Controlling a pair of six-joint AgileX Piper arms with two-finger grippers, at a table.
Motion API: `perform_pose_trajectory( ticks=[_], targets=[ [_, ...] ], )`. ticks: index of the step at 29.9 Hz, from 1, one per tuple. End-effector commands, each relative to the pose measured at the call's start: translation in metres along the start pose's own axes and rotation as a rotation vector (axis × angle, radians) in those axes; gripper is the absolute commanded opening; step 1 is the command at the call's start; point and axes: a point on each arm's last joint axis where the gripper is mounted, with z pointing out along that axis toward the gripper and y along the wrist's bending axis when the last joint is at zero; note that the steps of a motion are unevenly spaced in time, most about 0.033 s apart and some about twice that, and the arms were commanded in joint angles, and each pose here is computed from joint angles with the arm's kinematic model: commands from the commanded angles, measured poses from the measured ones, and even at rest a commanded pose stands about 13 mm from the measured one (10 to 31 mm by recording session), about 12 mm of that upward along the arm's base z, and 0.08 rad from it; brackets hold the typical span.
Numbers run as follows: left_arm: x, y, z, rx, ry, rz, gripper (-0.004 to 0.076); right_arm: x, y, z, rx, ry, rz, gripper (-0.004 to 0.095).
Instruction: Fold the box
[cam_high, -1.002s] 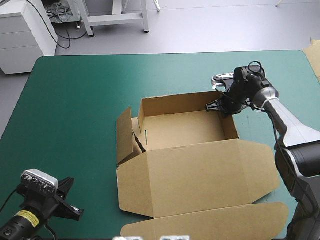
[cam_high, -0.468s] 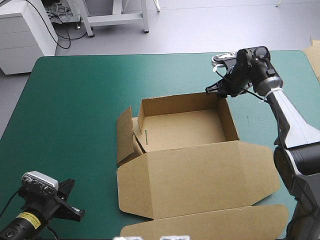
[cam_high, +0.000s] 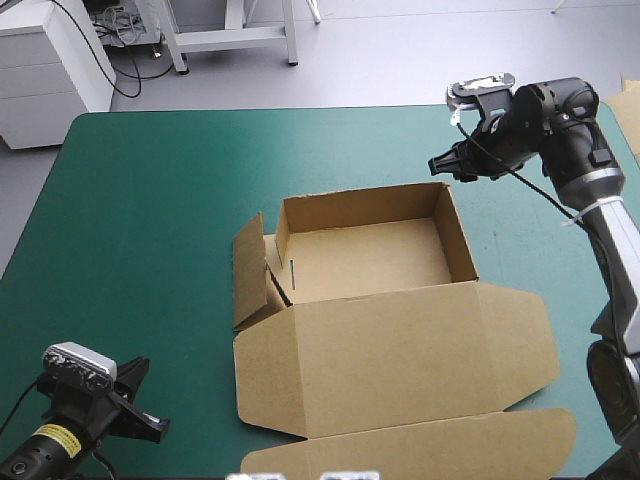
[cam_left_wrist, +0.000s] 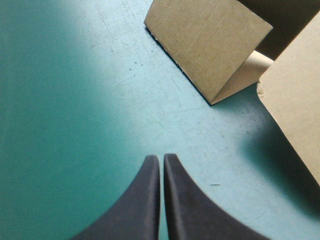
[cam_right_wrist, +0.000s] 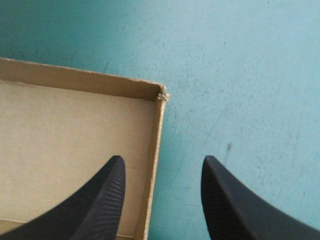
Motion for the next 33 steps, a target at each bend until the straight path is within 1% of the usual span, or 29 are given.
perform_pose_trajectory(
  ticks=[1, 6, 11, 15, 16, 17, 18, 22, 23, 27, 30, 33],
  targets=[
    [-0.012, 0.000, -0.003, 0.004, -0.078, -0.015, 0.0008, 0.010, -0.003, -0.007, 0.024, 0.012, 0.007, 0.0448],
    [-0.012, 0.000, -0.003, 0.004, -0.078, -0.015, 0.0008, 0.027, -0.002, 0.031, 0.011, 0.148, 0.035, 0.0448],
    [-0.012, 0.000, -0.003, 0.004, -0.078, -0.008, 0.0008, 0.043, 0.001, 0.076, -0.020, 0.293, 0.061, 0.0446],
    [-0.012, 0.000, -0.003, 0.002, -0.078, -0.005, 0.0008, 0.048, 0.003, 0.101, -0.051, 0.359, 0.084, 0.0445],
    [-0.012, 0.000, -0.003, 0.002, -0.078, -0.005, 0.0008, 0.048, 0.004, 0.104, -0.055, 0.367, 0.086, 0.0432],
    [-0.012, 0.000, -0.003, 0.002, -0.078, -0.005, 0.0008, 0.049, 0.004, 0.108, -0.057, 0.377, 0.088, 0.0397],
    [-0.012, 0.000, -0.003, 0.002, -0.078, -0.005, 0.0008, 0.049, 0.004, 0.109, -0.057, 0.379, 0.088, 0.0338],
    [-0.012, 0.000, -0.003, 0.002, -0.078, -0.005, 0.0008, 0.051, 0.003, 0.112, -0.051, 0.391, 0.085, -0.0022],
    [-0.012, 0.000, -0.003, 0.002, -0.078, -0.005, 0.0008, 0.050, 0.003, 0.112, -0.052, 0.389, 0.083, -0.0006],
    [-0.012, 0.000, -0.003, 0.002, -0.078, -0.005, 0.0008, 0.049, 0.004, 0.102, -0.052, 0.365, 0.081, -0.0018],
    [-0.012, 0.000, -0.003, 0.002, -0.080, -0.005, 0.0008, 0.047, 0.004, 0.085, -0.051, 0.323, 0.079, -0.0018],
    [-0.012, 0.000, -0.003, 0.002, -0.080, -0.005, 0.0008, 0.045, 0.003, 0.056, -0.038, 0.253, 0.071, -0.0018]
  ],
)
